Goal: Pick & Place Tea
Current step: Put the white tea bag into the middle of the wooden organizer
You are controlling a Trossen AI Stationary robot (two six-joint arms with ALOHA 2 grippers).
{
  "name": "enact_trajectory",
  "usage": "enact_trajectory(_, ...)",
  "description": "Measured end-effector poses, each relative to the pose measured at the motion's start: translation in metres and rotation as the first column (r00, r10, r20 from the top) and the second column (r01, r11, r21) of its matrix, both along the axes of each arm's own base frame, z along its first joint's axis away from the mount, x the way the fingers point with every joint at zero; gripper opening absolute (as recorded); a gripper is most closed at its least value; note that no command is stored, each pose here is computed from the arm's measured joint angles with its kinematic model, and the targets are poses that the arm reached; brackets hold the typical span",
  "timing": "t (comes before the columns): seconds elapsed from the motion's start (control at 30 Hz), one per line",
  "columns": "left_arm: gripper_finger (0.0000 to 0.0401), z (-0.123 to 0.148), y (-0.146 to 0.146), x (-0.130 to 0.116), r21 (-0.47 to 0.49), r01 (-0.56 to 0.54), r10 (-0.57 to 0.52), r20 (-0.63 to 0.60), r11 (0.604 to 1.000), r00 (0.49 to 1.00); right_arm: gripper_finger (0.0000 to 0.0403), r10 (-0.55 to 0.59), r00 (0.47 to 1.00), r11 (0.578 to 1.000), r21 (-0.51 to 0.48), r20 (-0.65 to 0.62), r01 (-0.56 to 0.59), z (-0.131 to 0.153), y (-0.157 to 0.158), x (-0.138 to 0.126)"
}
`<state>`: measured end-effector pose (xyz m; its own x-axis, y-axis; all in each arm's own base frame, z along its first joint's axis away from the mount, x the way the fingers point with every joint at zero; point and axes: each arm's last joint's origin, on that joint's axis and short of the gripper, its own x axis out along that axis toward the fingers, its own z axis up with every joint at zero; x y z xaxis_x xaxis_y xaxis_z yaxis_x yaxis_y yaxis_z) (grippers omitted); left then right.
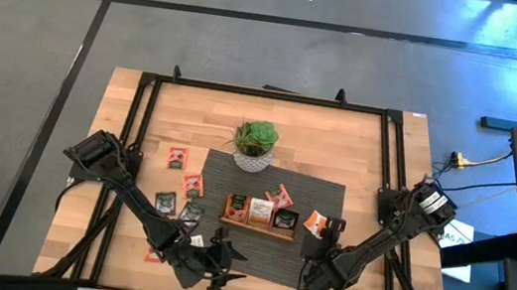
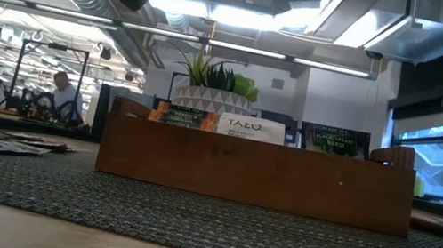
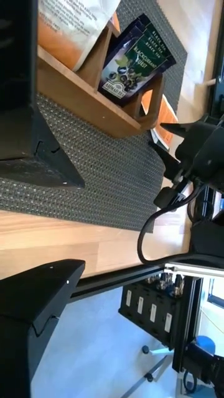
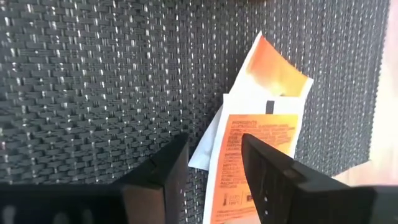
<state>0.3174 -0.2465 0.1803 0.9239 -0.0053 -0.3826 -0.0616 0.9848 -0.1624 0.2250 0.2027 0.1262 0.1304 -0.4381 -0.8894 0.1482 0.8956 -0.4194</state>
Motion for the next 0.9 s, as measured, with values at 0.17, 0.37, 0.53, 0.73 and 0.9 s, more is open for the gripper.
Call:
enact_trajectory(0.17, 0.019, 0.0, 0.0, -0.001, 0.006, 0.003, -0.003, -0.004, 1.0, 1.0, 0.0154, -0.055, 0.998, 0.998, 0.012, 0.015, 0.055, 0.0, -0.002, 0.002)
enact_trajectory(0.37, 0.0191, -0.001, 0.0, -0.001, 0.01, 0.004, -0.004, -0.01, 1.0, 1.0, 0.0154, -0.065, 0.997, 0.996, 0.067, 0.047, 0.062, 0.004, 0.003, 0.009)
enact_trajectory(0.53, 0.0189, -0.001, 0.0, -0.001, 0.012, 0.003, -0.003, -0.013, 1.0, 1.0, 0.0154, -0.067, 0.993, 0.991, 0.119, 0.093, 0.056, 0.005, 0.008, 0.015)
enact_trajectory(0.73, 0.0191, -0.002, -0.001, -0.002, 0.014, 0.005, -0.005, -0.015, 1.0, 1.0, 0.0154, -0.049, 0.996, 0.995, 0.094, 0.069, 0.042, 0.005, 0.006, 0.013)
enact_trajectory(0.9, 0.019, -0.002, -0.001, -0.002, 0.004, -0.001, 0.001, -0.019, 1.0, 1.0, 0.0154, -0.072, 0.982, 0.997, 0.01, 0.172, 0.071, 0.013, 0.006, 0.016)
